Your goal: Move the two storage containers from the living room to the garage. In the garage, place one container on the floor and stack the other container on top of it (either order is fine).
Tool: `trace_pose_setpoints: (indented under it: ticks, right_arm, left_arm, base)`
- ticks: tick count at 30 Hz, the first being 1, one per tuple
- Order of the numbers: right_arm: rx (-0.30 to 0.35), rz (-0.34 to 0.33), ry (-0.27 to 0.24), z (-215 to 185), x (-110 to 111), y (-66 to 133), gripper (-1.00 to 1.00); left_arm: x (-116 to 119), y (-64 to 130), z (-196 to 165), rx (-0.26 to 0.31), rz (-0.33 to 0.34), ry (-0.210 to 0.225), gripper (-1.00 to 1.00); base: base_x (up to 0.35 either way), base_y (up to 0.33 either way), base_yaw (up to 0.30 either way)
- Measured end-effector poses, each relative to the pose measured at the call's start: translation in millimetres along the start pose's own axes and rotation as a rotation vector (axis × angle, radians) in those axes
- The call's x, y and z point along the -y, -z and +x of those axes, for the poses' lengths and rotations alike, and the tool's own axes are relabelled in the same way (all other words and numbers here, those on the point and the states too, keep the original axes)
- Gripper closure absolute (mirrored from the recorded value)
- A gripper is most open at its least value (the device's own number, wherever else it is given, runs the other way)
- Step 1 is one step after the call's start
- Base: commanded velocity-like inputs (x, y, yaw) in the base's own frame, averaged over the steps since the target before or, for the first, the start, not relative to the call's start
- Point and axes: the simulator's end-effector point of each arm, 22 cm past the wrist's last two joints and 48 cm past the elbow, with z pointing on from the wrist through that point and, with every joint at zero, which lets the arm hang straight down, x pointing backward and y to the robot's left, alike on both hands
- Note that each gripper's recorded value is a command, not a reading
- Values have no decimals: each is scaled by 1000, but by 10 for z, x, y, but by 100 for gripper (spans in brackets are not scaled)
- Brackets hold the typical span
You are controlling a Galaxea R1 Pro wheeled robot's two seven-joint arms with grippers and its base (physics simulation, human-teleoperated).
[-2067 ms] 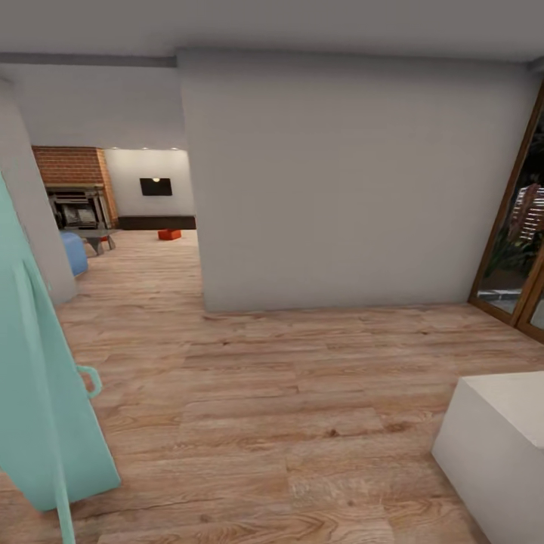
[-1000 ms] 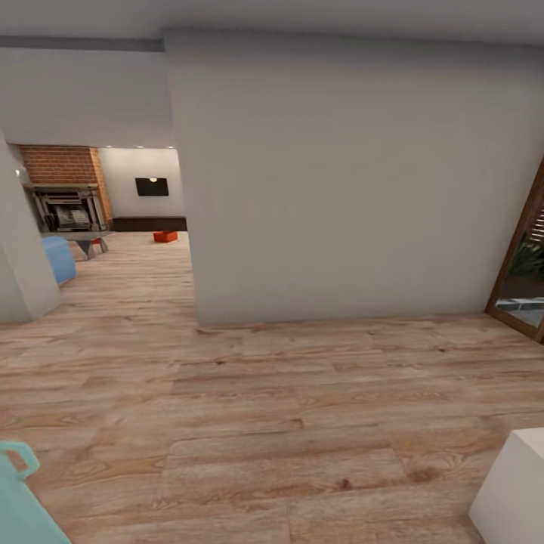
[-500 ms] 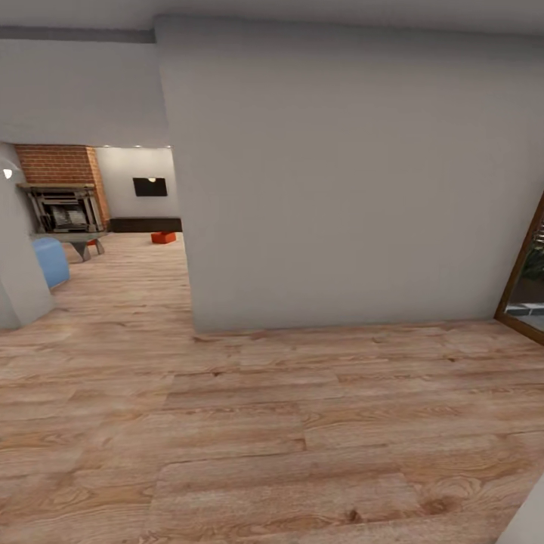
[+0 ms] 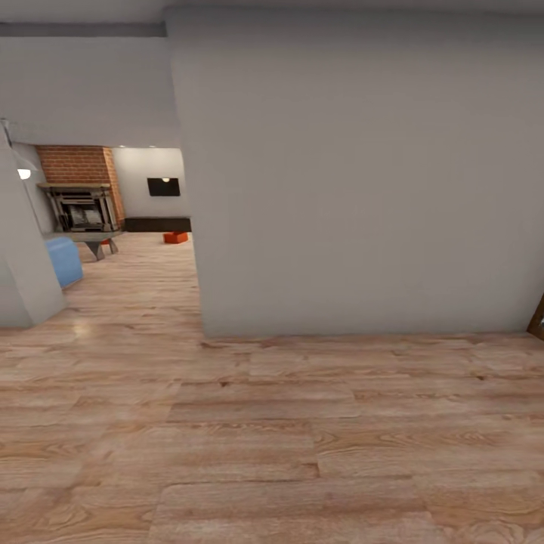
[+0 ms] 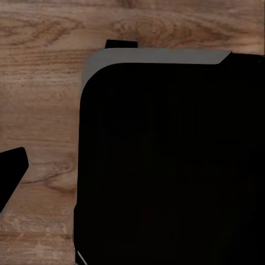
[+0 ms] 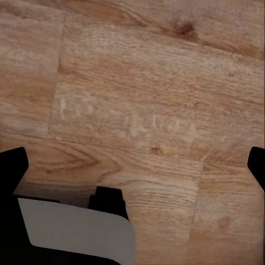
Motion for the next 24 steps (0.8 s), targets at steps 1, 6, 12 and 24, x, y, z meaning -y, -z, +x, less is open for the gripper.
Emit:
trace_pose_setpoints:
  ticks: [1, 6, 12, 24]
  right_arm:
    - [0, 0, 0, 0, -1, 0, -100]
    - [0, 0, -1, 1, 3, 0, -100]
    - [0, 0, -1, 1, 3, 0, -100]
    - [0, 1, -2, 2, 4, 0, -100]
  left_arm:
    - [0, 0, 0, 0, 0, 0, -100]
    - [-1, 0, -1, 1, 0, 0, -100]
    - [0, 0, -2, 1, 0, 0, -100]
    - [0, 0, -2, 1, 0, 0, -100]
  base:
    - [323, 0, 266]
    - [323, 0, 268]
    - [323, 0, 268]
    - [323, 0, 59]
